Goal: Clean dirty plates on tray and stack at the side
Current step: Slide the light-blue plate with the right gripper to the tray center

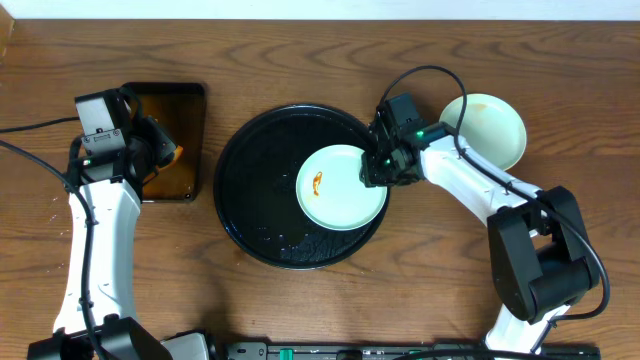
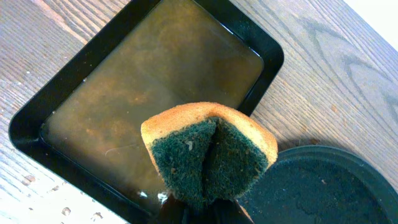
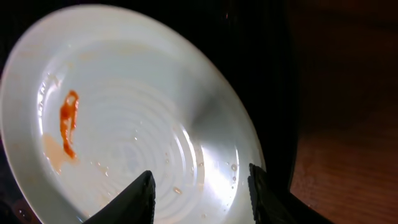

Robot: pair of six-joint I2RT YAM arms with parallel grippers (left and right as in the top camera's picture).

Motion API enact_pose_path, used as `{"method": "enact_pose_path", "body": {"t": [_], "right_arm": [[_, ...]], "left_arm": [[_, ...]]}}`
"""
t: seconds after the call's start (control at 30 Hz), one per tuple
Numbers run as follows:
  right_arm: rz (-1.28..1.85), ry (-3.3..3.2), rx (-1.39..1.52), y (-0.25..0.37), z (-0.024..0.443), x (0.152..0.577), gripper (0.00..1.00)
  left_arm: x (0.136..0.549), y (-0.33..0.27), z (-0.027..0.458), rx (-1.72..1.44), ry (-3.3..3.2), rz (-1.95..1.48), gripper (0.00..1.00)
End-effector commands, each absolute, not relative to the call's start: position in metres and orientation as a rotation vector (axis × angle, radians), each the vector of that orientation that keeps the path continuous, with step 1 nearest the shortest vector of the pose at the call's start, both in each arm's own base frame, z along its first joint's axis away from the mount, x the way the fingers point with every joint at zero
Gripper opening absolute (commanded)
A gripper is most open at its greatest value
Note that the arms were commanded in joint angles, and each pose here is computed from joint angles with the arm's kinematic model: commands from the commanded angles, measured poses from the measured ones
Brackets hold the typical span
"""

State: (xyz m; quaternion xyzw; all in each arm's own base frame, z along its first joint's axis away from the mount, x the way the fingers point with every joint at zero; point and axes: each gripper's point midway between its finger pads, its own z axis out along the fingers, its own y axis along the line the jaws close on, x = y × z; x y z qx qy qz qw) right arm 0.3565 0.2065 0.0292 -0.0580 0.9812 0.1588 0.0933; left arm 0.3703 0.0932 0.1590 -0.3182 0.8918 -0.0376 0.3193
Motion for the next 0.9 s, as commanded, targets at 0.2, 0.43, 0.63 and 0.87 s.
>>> {"method": "enact_pose_path", "body": {"t": [0.2, 0.43, 0.63, 0.87], "right_arm": [[0.283, 2.837, -0.201, 0.191, 0.035, 0.379, 0.5], [0.282, 2.86, -0.207, 0.191, 0.033, 0.373, 0.49], [0.298, 2.863, -0.233, 0.201, 0.033, 0.367, 0.49], [0.283, 2.868, -0.261, 0.207, 0.027, 0.36, 0.48]], "left_arm": [[0.371, 0.095, 0.158, -0.854, 2.341, -0.099, 0.08], [0.37, 0.095, 0.158, -0.854, 2.341, -0.099, 0.08], [0.37, 0.095, 0.158, -0.854, 2.341, -0.099, 0.08], [0.37, 0.095, 0.158, -0.854, 2.341, -0.099, 0.08]]}}
